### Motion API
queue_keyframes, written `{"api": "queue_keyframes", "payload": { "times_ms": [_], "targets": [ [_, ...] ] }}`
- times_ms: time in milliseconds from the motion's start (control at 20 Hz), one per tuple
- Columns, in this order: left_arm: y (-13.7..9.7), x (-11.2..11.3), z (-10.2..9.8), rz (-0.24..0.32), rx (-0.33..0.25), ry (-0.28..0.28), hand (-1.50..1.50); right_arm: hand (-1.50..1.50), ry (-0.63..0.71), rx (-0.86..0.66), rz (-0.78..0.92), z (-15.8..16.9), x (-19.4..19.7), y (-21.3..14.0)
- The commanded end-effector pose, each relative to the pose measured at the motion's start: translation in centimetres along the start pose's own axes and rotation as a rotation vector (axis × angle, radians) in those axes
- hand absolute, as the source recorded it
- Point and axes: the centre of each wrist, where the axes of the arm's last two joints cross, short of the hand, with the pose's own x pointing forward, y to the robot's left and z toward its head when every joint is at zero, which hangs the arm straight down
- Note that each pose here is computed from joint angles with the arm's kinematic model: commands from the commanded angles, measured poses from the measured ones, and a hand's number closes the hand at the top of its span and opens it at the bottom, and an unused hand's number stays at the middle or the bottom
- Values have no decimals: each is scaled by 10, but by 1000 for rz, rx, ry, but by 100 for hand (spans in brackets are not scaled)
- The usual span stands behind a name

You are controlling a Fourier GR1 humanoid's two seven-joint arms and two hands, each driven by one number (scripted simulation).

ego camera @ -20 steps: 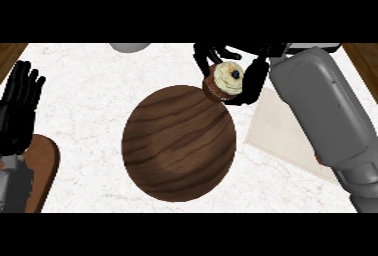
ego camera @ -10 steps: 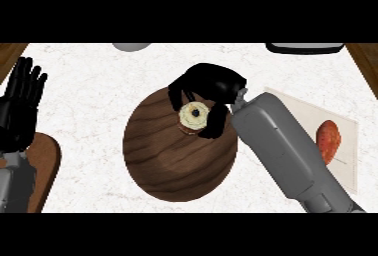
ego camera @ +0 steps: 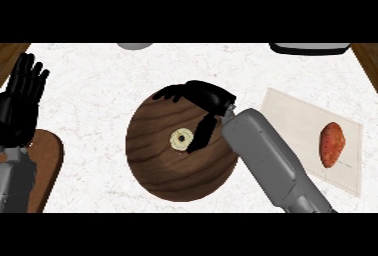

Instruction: Pick the cupcake from the placemat and place it in the bowl

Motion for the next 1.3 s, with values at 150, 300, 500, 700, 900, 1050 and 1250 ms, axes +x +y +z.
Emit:
{"api": "queue_keyframes", "payload": {
  "times_ms": [150, 300, 500, 700, 900, 1050, 1250],
  "targets": [
    [-4, -3, 1, -6, 6, -8, 0, -150, -74, -303, -179, 7, -16, -18],
    [0, -13, 9, 6, -5, 8, 0, -150, -62, -378, -242, 12, -24, -51],
    [0, -9, 11, 8, 4, -12, 0, -150, -17, -493, -326, 45, -50, -92],
    [-6, 13, 8, -1, -24, -24, 0, -150, 5, -525, -374, 76, -88, -108],
    [-18, 5, 6, 9, -37, -28, 0, -150, -31, -556, -405, 116, -99, -148],
    [-16, 1, -1, 6, -27, -38, 0, -150, -22, -549, -413, 161, -117, -160],
    [0, 7, -3, 6, -49, -55, 0, -150, -28, -566, -419, 189, -125, -170]
  ]
}}
